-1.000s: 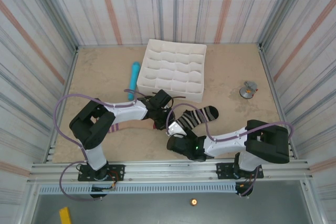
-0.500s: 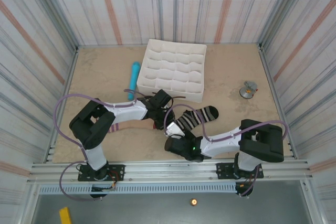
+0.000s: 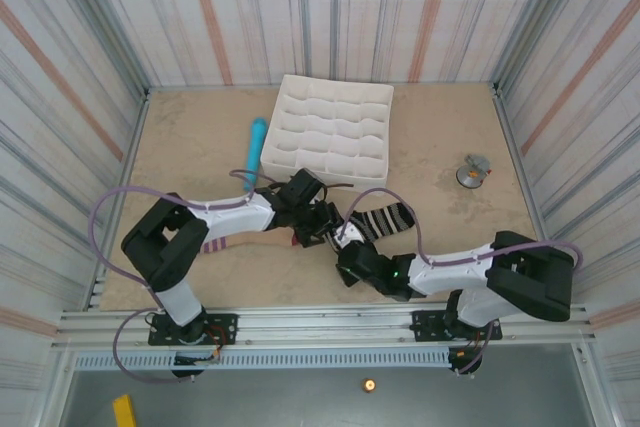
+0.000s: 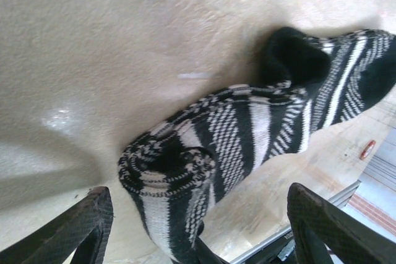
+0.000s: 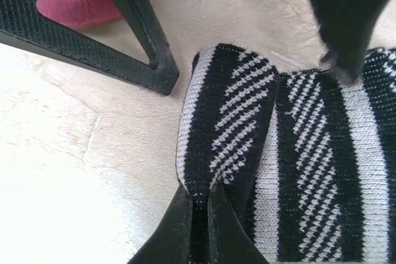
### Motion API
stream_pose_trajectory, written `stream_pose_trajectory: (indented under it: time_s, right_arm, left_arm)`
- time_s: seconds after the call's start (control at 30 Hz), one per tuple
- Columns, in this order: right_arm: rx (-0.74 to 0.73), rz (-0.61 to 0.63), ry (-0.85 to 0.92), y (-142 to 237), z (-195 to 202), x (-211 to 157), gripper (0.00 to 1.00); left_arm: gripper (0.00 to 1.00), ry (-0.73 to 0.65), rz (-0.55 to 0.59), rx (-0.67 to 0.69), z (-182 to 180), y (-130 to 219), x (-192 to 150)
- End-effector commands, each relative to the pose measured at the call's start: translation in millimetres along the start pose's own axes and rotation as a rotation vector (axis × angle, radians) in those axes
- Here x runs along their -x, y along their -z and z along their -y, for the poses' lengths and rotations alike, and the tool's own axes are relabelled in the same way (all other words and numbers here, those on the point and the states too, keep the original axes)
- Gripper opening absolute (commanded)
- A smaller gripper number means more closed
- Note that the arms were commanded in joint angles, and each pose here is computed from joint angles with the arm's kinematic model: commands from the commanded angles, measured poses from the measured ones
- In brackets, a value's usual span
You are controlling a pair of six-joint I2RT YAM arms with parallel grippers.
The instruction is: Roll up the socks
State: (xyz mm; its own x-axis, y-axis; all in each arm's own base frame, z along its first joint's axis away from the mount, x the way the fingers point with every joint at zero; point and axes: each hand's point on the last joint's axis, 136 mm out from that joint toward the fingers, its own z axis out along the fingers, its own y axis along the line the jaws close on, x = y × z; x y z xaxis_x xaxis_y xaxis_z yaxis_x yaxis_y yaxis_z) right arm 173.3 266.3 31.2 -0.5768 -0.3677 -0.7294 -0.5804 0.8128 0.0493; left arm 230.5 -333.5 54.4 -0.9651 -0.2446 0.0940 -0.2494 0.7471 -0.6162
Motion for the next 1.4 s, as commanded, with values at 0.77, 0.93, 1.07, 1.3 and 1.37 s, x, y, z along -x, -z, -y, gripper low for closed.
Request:
stream_pose_trajectory:
  time_s: [0.77,0.93,1.07,1.3,1.37]
  right_arm:
    - [0.218,-0.225,-0.804,26,56,-69,0.0]
    - [0.234,-0.231,-0.929,32,69,-70,0.0]
    - [0.235,-0.261,-1.026,33,76,-80,0.0]
    - [0.176,-0.338,-1.132,29,82,-97,0.0]
    - [0.15,-0.363,-1.153,30,84,-103,0.0]
  left_arm:
    - [0.59,-0.166,0.205,0.018,14,20,-8]
    - [0.54,-0.189,0.177,-0.007,22,8,-13]
    - [0.49,-0.211,0.155,-0.035,31,-3,-16]
    - [0.48,-0.261,0.116,-0.102,52,-21,-19]
    - [0.47,-0.282,0.113,-0.099,57,-25,-19]
